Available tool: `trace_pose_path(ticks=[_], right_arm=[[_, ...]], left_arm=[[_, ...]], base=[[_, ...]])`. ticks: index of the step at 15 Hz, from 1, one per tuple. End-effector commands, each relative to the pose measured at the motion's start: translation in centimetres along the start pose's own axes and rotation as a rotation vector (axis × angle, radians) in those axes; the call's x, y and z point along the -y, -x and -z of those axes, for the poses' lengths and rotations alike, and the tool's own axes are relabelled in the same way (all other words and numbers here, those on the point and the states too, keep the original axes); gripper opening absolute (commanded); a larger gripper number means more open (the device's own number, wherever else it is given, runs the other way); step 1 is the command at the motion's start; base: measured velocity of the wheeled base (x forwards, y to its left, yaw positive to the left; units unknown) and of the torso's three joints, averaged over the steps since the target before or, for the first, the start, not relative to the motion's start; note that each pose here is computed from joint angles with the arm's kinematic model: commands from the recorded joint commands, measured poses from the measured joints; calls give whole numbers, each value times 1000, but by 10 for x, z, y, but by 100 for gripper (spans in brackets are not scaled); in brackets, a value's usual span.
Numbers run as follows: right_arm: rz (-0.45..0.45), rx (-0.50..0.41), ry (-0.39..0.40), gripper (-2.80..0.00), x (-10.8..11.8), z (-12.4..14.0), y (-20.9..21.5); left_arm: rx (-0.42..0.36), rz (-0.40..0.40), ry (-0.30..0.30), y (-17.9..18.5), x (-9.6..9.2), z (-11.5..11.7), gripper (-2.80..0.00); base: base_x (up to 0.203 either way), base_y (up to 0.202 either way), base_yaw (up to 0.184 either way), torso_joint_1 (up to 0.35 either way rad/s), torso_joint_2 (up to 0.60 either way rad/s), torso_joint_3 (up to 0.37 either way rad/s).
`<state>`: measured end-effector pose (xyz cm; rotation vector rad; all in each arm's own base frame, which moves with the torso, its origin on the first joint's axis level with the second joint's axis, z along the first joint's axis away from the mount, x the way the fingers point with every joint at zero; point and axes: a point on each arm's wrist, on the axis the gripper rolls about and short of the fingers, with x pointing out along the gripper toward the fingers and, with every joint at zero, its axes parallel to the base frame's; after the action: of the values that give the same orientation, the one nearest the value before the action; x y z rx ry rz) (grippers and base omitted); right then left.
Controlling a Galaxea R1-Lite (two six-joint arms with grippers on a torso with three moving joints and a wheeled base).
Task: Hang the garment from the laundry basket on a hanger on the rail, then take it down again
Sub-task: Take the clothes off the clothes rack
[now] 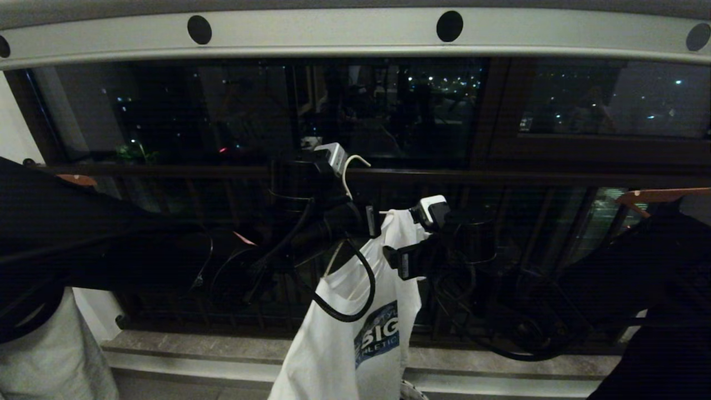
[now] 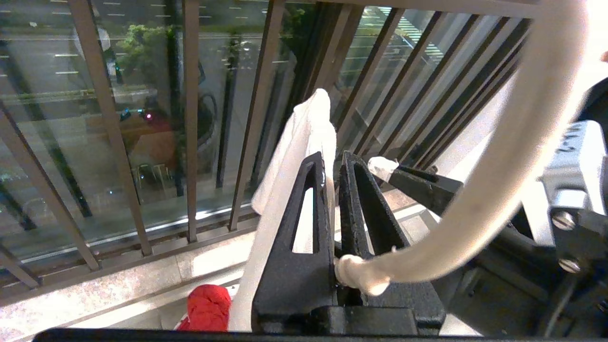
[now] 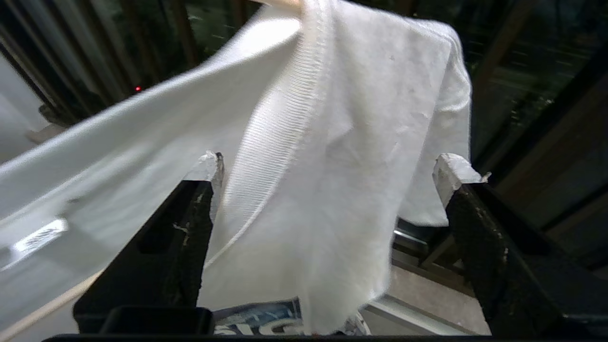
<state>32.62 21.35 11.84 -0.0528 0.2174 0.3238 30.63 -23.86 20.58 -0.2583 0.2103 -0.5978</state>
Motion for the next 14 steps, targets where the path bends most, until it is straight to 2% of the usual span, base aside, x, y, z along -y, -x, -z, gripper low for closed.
trace_pose_path(ticks=[1,6,12,13,14], right_arm=[[0,8,-2,0,-1,-1,0],[87,22,-8,0,4,-1,-15],[164,57,-21,0,29,-13,-23],[165,60,-22,-280,30,-14,-23],[165,61,-23,-280,30,-14,-23]], left_arm=[[1,5,1,0,2,0,-280],[6,9,2,2,3,-1,-280],[9,9,1,3,4,-2,-280],[8,8,1,3,3,-2,-280],[6,7,1,2,3,-1,-280]], base=[[0,0,0,0,0,0],[0,0,0,0,0,0],[0,0,0,0,0,0],[0,0,0,0,0,0],[0,0,0,0,0,0]])
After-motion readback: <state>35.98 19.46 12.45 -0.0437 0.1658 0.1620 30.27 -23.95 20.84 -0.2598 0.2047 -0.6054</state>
